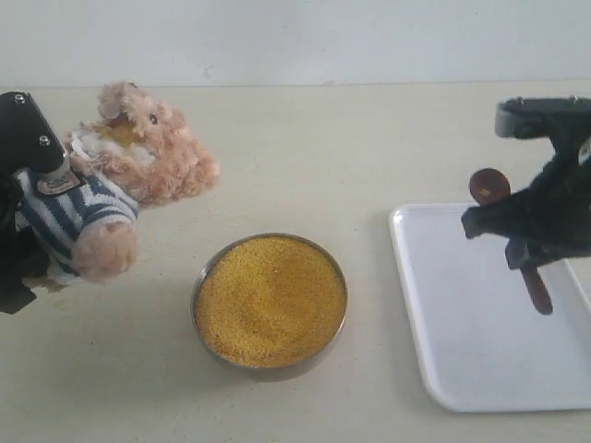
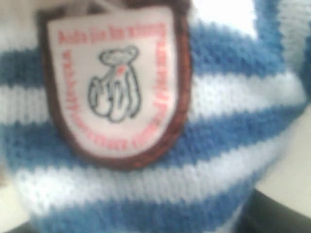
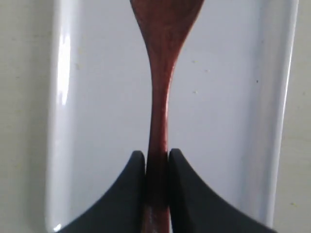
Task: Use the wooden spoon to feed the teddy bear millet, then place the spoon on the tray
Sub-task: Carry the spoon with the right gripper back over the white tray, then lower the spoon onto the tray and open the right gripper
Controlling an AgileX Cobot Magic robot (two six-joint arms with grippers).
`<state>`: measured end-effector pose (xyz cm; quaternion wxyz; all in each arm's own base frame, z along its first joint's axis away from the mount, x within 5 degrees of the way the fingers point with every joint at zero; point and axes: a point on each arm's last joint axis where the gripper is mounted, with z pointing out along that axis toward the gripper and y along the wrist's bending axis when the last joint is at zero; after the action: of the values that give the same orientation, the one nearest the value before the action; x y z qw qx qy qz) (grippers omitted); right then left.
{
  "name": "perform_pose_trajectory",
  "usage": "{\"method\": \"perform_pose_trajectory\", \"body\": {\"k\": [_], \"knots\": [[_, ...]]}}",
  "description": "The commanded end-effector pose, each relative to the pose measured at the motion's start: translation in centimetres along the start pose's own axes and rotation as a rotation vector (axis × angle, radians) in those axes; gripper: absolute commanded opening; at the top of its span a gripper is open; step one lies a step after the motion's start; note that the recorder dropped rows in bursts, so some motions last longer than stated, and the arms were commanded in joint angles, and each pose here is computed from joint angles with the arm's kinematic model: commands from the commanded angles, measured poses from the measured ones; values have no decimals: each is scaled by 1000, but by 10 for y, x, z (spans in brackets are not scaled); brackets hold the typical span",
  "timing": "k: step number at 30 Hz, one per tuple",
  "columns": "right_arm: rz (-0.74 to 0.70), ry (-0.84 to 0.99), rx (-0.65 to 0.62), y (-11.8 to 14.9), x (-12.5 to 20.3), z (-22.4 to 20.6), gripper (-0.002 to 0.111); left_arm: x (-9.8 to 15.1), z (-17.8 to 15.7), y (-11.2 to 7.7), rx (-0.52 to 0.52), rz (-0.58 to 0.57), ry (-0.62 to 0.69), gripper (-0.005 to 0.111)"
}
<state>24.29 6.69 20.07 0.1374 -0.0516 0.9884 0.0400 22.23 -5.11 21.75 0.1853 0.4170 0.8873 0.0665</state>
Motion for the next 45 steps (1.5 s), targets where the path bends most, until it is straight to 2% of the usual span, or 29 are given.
{"method": "perform_pose_trajectory", "body": {"k": [1,10,18,22,27,29,34,38,45], "knots": [[52,-77,-1,-8,21,26,0,-4,-3,1,-22,-97,-45,4],[52,3,15,-10,31,57,0,-6,-3,3,-26,-299,-66,4],[41,38,20,-11,34,62,2,-4,-3,6,-67,-387,-52,4],[38,57,23,-11,35,62,17,-3,-4,8,-82,-409,-48,4],[38,45,21,-11,35,57,51,-3,-4,8,-82,-412,-49,4],[37,24,16,-10,31,49,57,-3,-4,8,-82,-435,-50,4],[9,-43,18,-8,16,16,57,-5,-3,9,-84,-533,-79,4],[-2,-165,6,-7,10,-20,57,-6,4,8,-71,-616,-60,4],[20,-414,-58,-5,23,-82,57,-13,35,9,-43,-747,-28,4]]}}
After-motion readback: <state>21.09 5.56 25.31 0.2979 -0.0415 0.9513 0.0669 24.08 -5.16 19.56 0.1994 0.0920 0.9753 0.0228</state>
